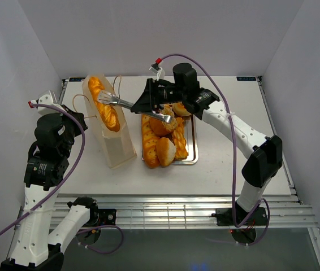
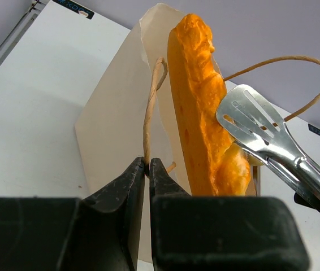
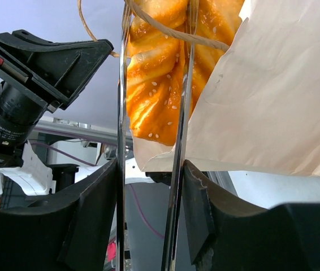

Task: Place the fake bread into the paper bag
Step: Place the fake bread in the paper bag.

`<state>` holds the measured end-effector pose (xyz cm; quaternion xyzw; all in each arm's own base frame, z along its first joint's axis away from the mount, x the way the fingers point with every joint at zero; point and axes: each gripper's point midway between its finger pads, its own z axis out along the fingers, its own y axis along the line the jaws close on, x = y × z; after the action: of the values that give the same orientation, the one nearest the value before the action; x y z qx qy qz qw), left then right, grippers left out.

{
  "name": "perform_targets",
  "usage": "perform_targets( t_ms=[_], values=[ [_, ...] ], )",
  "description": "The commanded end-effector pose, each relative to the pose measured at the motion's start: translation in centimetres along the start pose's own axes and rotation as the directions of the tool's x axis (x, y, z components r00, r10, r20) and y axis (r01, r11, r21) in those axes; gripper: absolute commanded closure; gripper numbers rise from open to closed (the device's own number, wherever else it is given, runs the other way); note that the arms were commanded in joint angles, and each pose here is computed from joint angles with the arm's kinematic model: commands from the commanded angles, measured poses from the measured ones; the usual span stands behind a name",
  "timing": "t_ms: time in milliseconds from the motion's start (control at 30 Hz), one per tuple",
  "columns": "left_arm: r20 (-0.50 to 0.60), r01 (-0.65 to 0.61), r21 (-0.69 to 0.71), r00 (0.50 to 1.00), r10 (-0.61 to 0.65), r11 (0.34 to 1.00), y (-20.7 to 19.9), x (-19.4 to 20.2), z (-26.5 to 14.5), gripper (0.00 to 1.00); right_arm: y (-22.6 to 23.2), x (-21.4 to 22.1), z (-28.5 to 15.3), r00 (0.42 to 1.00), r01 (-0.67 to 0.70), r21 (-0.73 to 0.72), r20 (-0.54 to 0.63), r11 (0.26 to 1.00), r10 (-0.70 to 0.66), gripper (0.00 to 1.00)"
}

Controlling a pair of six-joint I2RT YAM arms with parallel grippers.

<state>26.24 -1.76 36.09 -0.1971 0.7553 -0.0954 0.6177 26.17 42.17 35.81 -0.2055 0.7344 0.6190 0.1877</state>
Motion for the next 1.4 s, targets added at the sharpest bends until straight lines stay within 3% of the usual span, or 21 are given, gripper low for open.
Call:
perform_targets(
  t_ms=[0, 567, 767, 967, 1100, 1200, 1367],
  values=[
    [0.009, -0.004, 0.008, 1.000, 0.004, 1.000, -0.1, -0.4, -0.3, 0.81, 2.7, -1.6, -0.6, 0.994, 0.101, -0.048, 0.044, 0.994, -0.099, 0.48],
    [0.005, -0.010, -0.001, 1.000, 0.010, 1.000, 0.2, -0.1, -0.2, 0.81, 3.1, -1.6, -1.2, 0.992, 0.117, -0.043, 0.054, 0.992, -0.115, 0.49],
    [-0.003, -0.012, 0.000, 1.000, 0.012, 1.000, 0.2, 0.1, -0.1, 0.81, 5.9, -1.7, -2.7, 0.984, 0.167, -0.088, 0.075, 0.982, -0.161, 0.49],
    [0.001, -0.014, 0.002, 1.000, 0.014, 1.000, 0.2, 0.1, -0.3, 0.81, 11.9, -2.1, -7.2, 0.945, 0.307, -0.112, 0.155, 0.945, -0.289, 0.49],
    [0.000, -0.019, 0.002, 1.000, 0.019, 1.000, 0.3, 0.1, -0.3, 0.81, 14.6, -2.3, -12.3, 0.894, 0.396, -0.033, 0.243, 0.918, -0.377, 0.49],
    [0.005, -0.017, 0.011, 1.000, 0.017, 1.000, 0.1, -0.1, -0.5, 0.81, 13.3, -2.9, -16.2, 0.862, 0.400, 0.108, 0.292, 0.910, -0.414, 0.48],
    [0.018, -0.033, 0.005, 0.999, 0.032, 0.999, 0.2, -0.6, -0.8, 0.81, 5.1, -2.6, -21.4, 0.880, 0.264, 0.325, 0.304, 0.908, -0.365, 0.48]
  ],
)
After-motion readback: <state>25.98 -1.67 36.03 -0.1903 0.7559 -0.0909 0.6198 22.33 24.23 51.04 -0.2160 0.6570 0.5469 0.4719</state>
